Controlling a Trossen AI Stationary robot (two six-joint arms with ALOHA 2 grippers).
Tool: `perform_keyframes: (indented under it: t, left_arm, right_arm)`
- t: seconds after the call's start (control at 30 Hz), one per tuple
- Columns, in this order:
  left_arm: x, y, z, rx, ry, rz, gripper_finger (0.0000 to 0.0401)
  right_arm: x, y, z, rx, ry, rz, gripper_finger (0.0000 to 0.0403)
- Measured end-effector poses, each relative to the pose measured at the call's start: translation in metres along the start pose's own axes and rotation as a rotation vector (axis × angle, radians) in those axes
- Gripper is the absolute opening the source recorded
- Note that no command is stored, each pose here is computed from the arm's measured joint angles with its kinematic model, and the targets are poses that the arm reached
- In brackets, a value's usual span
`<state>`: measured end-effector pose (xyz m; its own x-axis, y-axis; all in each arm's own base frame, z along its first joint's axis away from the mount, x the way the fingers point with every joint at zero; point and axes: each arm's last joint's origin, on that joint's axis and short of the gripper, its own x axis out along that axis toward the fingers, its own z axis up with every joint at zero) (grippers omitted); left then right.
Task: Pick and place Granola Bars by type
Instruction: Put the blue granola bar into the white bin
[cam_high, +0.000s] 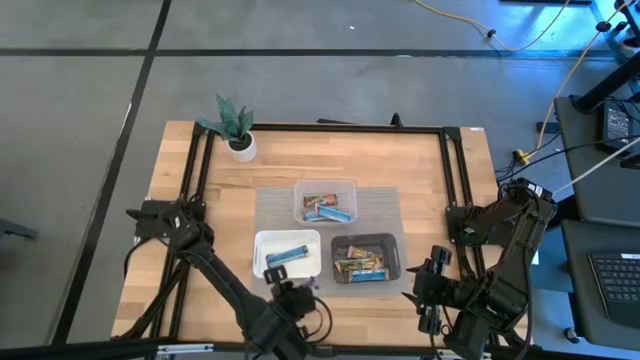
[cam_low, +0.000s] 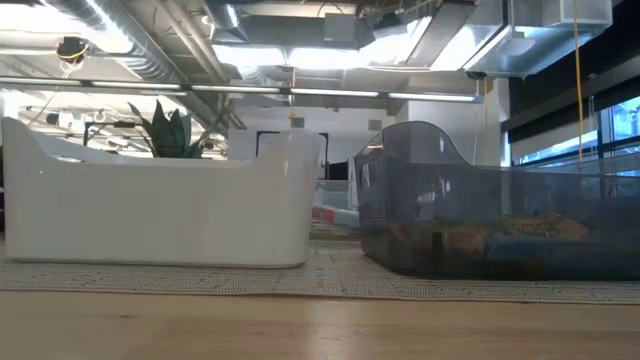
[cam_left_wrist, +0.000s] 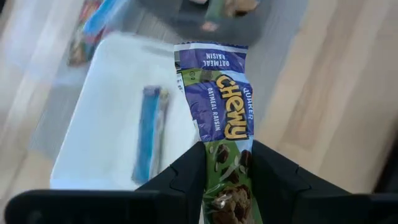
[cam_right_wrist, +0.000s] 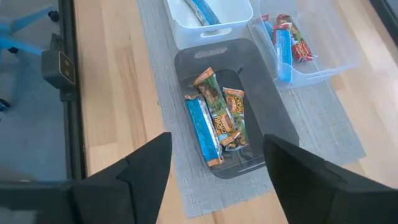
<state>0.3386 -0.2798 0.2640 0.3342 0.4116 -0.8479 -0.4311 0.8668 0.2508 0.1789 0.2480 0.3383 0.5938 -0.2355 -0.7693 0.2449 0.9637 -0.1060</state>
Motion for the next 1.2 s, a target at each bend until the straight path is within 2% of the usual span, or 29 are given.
perform_keyframes:
  t: [0.2, 0.4, 0.57, 0.63, 0.7, 0.8, 0.93, 1.03, 1.2]
  left_arm:
    - [0.003, 0.019, 0.021, 0.139, 0.021, -0.013, 0.0112]
    - [0.003, 0.042, 0.028, 0.194, 0.009, 0.031, 0.0111]
    - [0.003, 0.072, 0.022, 0.114, 0.029, 0.055, 0.0108]
    - [0.009, 0.08, 0.018, 0.073, 0.023, 0.026, 0.0108]
    - [0.019, 0.081, 0.014, 0.042, 0.018, -0.051, 0.0109]
    - [0.036, 0.083, 0.006, 0.065, 0.021, -0.158, 0.0109]
    - [0.068, 0.096, -0.006, 0.076, 0.136, -0.148, 0.0107]
    - [0.082, 0.102, -0.008, 0.101, 0.153, -0.132, 0.0109]
    - [0.106, 0.101, -0.007, 0.183, 0.152, -0.268, 0.0106]
  right_arm:
    - [0.0, 0.0, 0.0, -0.047, -0.001, -0.002, 0.0255]
    - [0.0, 0.0, 0.0, -0.052, -0.007, -0.009, 0.0255]
    - [0.0, -0.002, 0.001, -0.062, -0.052, -0.041, 0.0255]
    - [0.0, -0.003, 0.002, -0.063, -0.089, -0.059, 0.0255]
    - [0.0, -0.003, 0.003, -0.065, -0.126, -0.078, 0.0255]
    - [0.0, -0.004, 0.004, -0.067, -0.169, -0.1, 0.0255]
    - [0.0, -0.005, 0.005, -0.068, -0.183, -0.108, 0.0255]
    - [0.0, -0.005, 0.005, -0.067, -0.189, -0.111, 0.0255]
    - [0.003, -0.007, 0.009, -0.055, -0.196, -0.127, 0.0255]
